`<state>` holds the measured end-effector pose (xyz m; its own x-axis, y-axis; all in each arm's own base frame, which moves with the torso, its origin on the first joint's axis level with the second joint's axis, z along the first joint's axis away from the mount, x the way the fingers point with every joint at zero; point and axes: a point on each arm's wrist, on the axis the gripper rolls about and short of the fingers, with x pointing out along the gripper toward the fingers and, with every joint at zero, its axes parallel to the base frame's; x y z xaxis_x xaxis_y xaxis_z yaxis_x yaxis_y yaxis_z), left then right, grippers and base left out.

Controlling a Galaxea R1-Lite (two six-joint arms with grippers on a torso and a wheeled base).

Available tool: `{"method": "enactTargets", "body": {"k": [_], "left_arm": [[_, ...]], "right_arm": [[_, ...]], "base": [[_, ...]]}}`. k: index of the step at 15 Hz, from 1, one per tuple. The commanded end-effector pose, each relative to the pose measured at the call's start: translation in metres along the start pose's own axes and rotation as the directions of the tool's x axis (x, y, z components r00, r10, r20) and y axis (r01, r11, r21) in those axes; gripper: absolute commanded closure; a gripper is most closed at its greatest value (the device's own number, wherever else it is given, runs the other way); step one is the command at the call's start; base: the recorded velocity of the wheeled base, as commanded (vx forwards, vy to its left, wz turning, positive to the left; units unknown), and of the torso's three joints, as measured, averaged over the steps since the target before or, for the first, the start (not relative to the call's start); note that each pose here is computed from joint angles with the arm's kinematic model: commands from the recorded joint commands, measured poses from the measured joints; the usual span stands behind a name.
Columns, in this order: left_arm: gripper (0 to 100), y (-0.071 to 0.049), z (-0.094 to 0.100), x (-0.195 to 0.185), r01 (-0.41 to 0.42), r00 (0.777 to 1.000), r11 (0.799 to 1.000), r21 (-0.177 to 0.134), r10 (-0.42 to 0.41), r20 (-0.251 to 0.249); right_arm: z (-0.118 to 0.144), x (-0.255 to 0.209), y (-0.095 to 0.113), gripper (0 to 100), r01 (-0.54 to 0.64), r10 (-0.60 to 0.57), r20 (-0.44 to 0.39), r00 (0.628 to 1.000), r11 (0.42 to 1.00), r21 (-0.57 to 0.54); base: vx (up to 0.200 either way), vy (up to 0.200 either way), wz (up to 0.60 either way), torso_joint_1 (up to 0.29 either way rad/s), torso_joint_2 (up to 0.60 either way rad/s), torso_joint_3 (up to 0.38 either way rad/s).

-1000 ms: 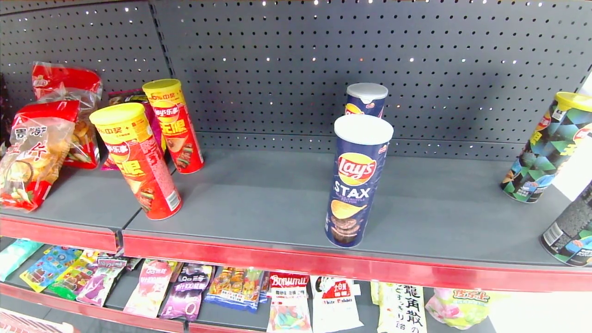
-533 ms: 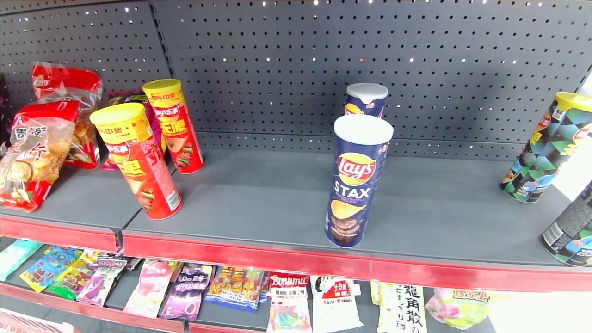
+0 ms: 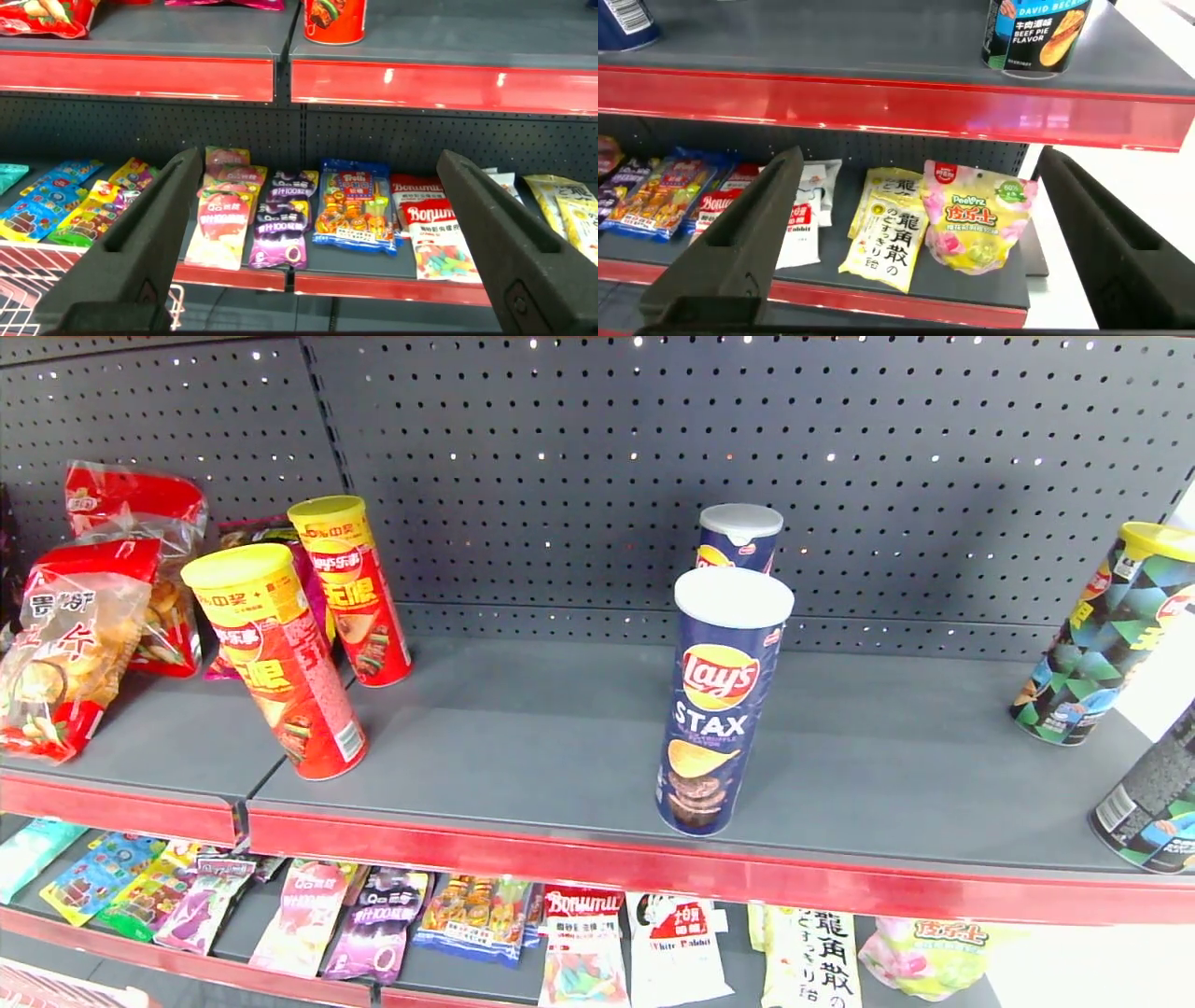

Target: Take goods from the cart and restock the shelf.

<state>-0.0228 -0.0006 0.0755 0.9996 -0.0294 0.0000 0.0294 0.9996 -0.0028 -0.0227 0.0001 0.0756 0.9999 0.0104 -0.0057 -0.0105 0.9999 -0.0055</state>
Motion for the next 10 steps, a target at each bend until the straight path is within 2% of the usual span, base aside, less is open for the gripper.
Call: {"method": "enactTargets", "body": {"k": [1, 4, 10], "left_arm": [[0, 0.0, 0.0, 0.0, 0.0, 1.0, 1.0, 0.0, 0.0, 0.0], [0, 0.0, 0.0, 0.0, 0.0, 1.0, 1.0, 0.0, 0.0, 0.0], [0, 0.0, 0.0, 0.0, 0.0, 1.0, 1.0, -0.002, 0.0, 0.0]], "right_arm": [[0.0, 0.0001, 0.0, 0, -0.002, 0.002, -0.002, 1.0, 1.0, 0.001], [0.0, 0.0001, 0.0, 0, -0.003, 0.003, -0.002, 1.0, 1.0, -0.002], [0.0, 0.0001, 0.0, 0, -0.003, 0.003, -0.002, 1.0, 1.0, 0.001]], "base": [[0.0, 0.0, -0.6, -0.002, 0.0, 0.002], [0.0, 0.0, -0.6, 0.009, 0.0, 0.002], [0.0, 0.0, 0.0, 0.0, 0.0, 0.0]]}}
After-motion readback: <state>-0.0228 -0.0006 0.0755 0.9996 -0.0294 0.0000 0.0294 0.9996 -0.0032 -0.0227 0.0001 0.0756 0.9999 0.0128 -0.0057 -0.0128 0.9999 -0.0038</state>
